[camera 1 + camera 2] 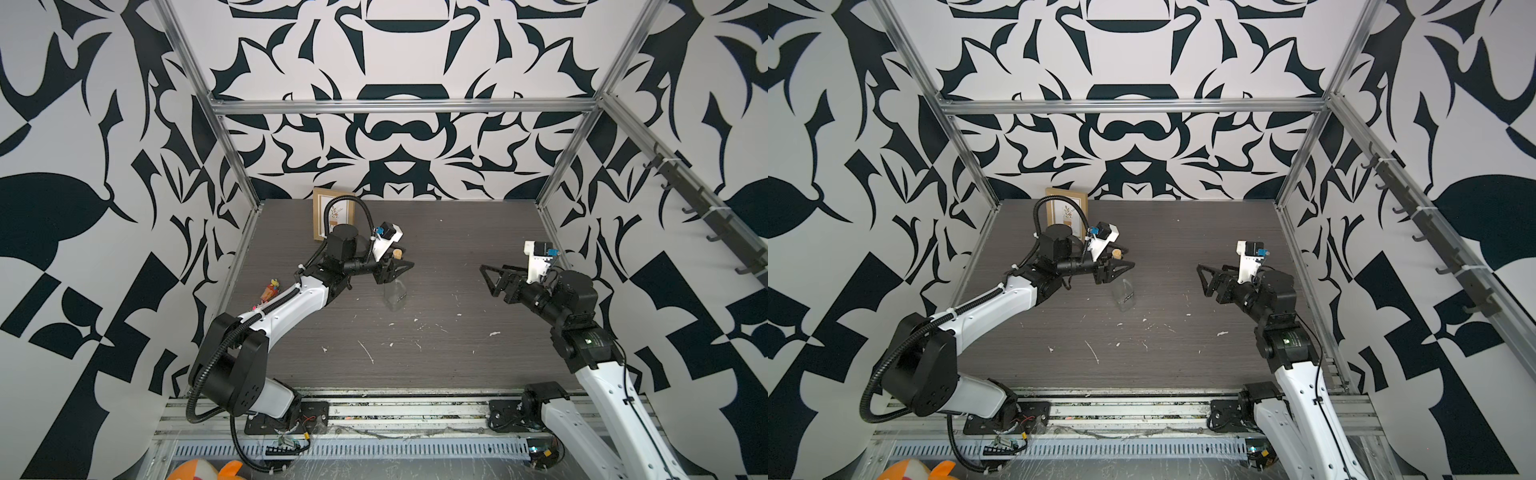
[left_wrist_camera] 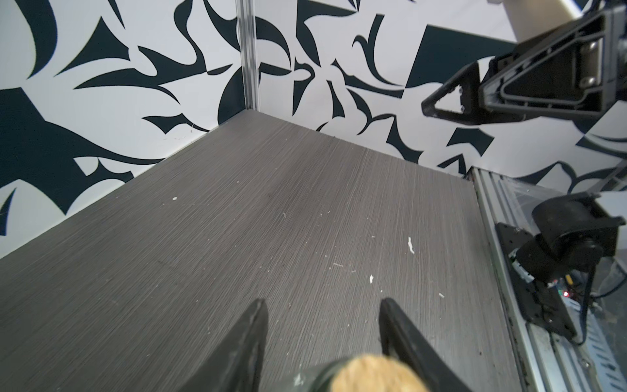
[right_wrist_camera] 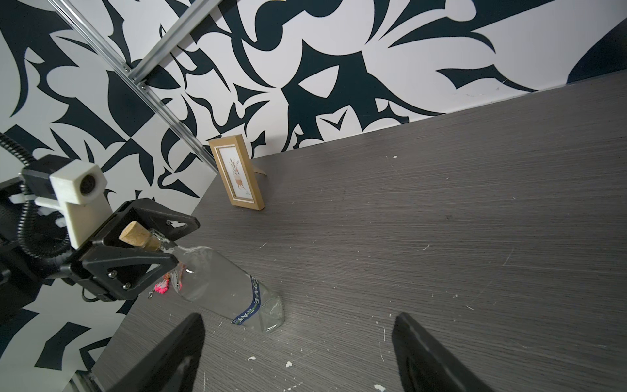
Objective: Remove the label from the bottle
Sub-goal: Hold the bottle at the center of the board, then tear open the label from the bottle.
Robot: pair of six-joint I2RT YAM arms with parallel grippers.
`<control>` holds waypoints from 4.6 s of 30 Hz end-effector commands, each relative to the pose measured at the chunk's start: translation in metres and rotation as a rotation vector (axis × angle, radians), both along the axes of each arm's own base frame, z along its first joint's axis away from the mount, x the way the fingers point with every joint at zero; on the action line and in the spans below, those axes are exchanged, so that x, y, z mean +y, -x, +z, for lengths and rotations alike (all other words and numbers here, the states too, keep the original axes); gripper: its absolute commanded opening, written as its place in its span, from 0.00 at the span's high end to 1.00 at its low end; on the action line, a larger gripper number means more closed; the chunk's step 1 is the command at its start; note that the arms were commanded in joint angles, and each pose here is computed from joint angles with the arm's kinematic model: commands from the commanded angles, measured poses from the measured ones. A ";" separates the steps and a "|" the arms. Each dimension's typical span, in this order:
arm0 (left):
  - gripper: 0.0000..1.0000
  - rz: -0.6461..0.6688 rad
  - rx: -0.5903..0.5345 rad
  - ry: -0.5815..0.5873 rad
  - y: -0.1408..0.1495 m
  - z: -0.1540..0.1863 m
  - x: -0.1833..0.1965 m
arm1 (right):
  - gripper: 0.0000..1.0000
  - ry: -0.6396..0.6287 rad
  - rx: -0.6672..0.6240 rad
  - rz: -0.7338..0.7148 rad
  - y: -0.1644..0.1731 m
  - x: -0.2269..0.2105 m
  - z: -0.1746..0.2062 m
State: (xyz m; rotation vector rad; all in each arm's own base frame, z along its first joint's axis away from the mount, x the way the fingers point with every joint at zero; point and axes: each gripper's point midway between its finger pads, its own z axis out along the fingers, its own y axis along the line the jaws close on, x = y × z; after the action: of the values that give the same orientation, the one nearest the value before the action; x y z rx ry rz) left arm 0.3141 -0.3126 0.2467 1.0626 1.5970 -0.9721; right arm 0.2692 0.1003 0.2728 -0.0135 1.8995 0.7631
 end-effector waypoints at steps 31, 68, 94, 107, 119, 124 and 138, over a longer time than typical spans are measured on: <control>0.94 0.424 -0.037 -0.208 -0.040 -0.013 0.005 | 0.03 0.217 -0.070 0.270 0.006 0.047 -0.032; 1.00 0.489 0.118 -0.261 -0.042 -0.082 0.011 | 0.17 0.403 -0.235 0.432 -0.046 0.191 -0.127; 1.00 0.475 0.102 -0.273 -0.041 -0.086 0.011 | 0.24 0.415 -0.213 0.384 -0.070 0.200 -0.136; 1.00 0.468 0.100 -0.281 -0.040 -0.087 0.010 | 0.31 0.443 -0.210 0.391 -0.071 0.199 -0.138; 1.00 0.464 0.093 -0.286 -0.040 -0.086 0.010 | 0.40 0.451 -0.194 0.400 -0.071 0.200 -0.142; 1.00 0.462 0.087 -0.291 -0.040 -0.086 0.010 | 0.48 0.452 -0.188 0.410 -0.070 0.202 -0.143; 1.00 0.460 0.082 -0.295 -0.041 -0.087 0.010 | 0.49 0.463 -0.171 0.408 -0.070 0.200 -0.150</control>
State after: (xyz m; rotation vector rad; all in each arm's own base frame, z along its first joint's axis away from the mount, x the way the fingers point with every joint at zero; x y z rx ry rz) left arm 0.3677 -0.3157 0.2437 0.7081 1.7297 -0.5501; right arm 0.3338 0.2943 0.1045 -0.7635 1.9413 0.5389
